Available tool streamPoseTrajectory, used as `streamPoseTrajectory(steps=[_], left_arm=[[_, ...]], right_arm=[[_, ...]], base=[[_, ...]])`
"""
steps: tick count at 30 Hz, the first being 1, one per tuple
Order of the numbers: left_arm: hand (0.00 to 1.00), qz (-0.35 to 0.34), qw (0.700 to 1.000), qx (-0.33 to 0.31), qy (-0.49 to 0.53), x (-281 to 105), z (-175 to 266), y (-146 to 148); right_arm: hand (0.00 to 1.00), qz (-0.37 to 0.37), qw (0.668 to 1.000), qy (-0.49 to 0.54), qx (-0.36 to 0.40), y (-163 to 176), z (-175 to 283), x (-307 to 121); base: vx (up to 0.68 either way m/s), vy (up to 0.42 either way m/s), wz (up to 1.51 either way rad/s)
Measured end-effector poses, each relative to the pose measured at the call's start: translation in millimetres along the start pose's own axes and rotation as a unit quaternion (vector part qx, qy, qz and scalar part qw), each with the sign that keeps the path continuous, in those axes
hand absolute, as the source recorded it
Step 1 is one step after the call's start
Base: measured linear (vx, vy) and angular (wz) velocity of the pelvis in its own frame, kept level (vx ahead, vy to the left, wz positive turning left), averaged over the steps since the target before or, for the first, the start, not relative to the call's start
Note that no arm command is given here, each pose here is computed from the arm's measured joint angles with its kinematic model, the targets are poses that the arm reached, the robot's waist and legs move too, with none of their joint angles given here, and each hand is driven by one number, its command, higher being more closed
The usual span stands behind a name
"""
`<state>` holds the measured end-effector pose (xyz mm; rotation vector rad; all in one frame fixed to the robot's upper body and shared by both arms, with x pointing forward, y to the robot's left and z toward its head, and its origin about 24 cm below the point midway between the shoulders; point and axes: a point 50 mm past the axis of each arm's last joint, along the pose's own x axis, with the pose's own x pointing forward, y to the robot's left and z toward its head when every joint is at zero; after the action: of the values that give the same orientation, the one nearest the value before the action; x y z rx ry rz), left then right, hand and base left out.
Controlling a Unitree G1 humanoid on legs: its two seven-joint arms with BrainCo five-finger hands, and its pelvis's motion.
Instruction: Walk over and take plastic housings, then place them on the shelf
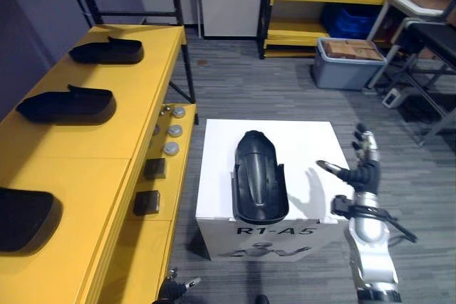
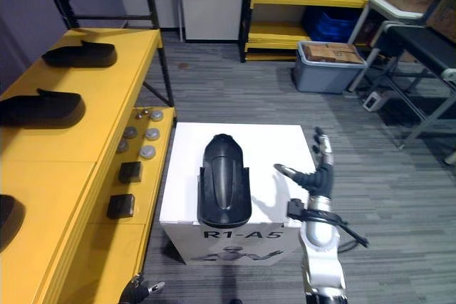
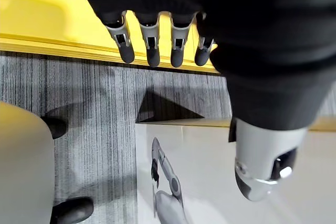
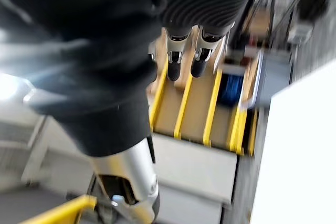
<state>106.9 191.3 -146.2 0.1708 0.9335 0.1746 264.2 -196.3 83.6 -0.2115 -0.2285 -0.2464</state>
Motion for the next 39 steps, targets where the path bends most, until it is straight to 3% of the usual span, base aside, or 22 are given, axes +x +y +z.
streamPoseTrajectory(steps=[14, 23, 24, 33, 39], left_arm=[[0.0, 0.003, 1.0, 0.002, -0.007, 2.1, 5.5, 0.1], [0.0, 0.004, 1.0, 0.012, -0.01, 3.8, 9.2, -3.2], [0.0, 0.002, 1.0, 0.017, -0.009, 4.9, 10.0, -3.7], [0.0, -0.003, 1.0, 0.03, -0.002, 7.7, 11.0, -5.1], [0.0, -0.002, 1.0, 0.031, -0.002, 8.2, 11.5, -4.6]], right_arm=[[0.0, 0.04, 0.974, 0.189, -0.116, 30.1, -76.0, 2.7], [0.0, 0.054, 0.968, 0.206, -0.131, 42.5, -81.0, 20.2], [1.0, 0.056, 0.967, 0.207, -0.134, 42.9, -81.5, 23.2], [1.0, 0.088, 0.955, 0.203, -0.197, 35.3, -80.8, 42.8], [1.0, 0.09, 0.957, 0.197, -0.191, 28.3, -79.5, 46.3]], base=[[-0.01, -0.001, 0.1], [0.0, 0.0, 0.0], [0.0, 0.003, 0.04], [0.0, 0.001, 0.01], [0.01, 0.0, 0.0]])
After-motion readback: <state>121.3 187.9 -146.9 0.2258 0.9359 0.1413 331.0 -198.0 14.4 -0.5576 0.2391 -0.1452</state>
